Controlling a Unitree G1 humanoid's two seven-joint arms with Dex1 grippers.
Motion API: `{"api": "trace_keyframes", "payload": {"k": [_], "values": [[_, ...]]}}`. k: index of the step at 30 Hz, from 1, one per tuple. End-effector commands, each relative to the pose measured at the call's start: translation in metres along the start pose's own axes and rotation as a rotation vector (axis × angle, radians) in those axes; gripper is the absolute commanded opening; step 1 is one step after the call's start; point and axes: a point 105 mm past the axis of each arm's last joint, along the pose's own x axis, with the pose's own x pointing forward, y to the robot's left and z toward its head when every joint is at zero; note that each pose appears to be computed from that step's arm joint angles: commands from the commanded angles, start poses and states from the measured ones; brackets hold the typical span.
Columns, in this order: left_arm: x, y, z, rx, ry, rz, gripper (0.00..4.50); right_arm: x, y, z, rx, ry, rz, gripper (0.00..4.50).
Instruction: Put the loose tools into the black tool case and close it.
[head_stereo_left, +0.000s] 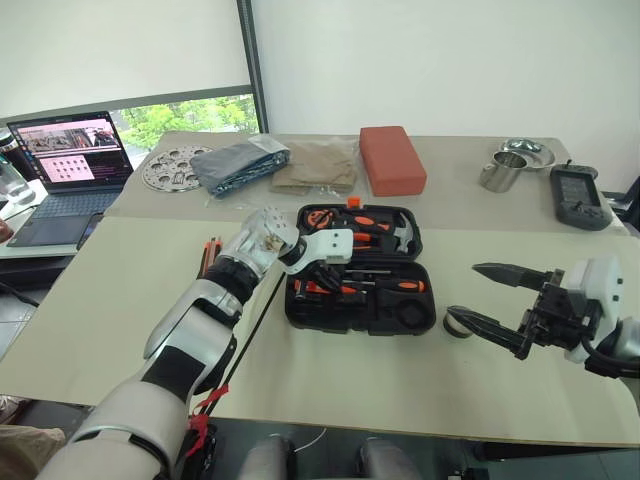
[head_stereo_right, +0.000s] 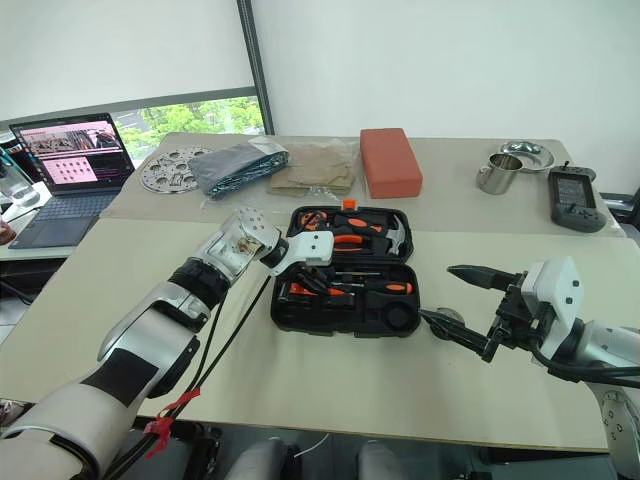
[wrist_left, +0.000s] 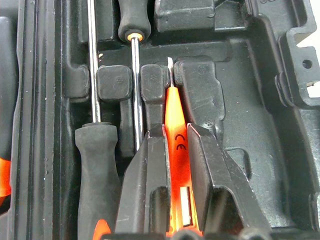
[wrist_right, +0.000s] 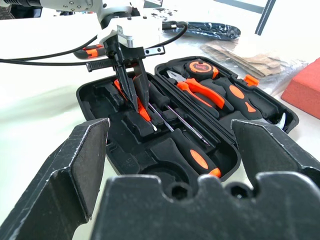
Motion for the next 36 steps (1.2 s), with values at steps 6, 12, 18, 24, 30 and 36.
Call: {"api": "trace_keyframes", "payload": {"k": [6, 12, 18, 24, 30, 36], "values": [[0.009, -0.002, -0.023, -0.07, 0.045, 0.037, 2.21, 0.0, 0.0, 0.011, -0.049, -0.042, 0.007, 4.5], [-0.002, 0.004, -0.009, -0.013, -0.006, 0.086, 4.06, 0.001, -0.001, 0.011, -0.05, -0.045, 0.008, 4.5], [-0.032, 0.002, 0.025, 0.032, -0.153, 0.123, 4.45, 0.002, 0.0, 0.009, -0.046, -0.046, 0.008, 4.5], [-0.062, 0.002, 0.042, 0.039, -0.264, 0.201, 4.45, 0.003, -0.001, 0.009, -0.048, -0.048, 0.01, 4.5], [-0.085, 0.017, 0.052, 0.016, -0.48, 0.369, 3.37, 0.004, -0.001, 0.009, -0.048, -0.051, 0.011, 4.5], [-0.065, 0.002, 0.03, -0.017, -0.577, 0.318, 0.94, 0.005, -0.001, 0.008, -0.048, -0.054, 0.014, 4.5]]}}
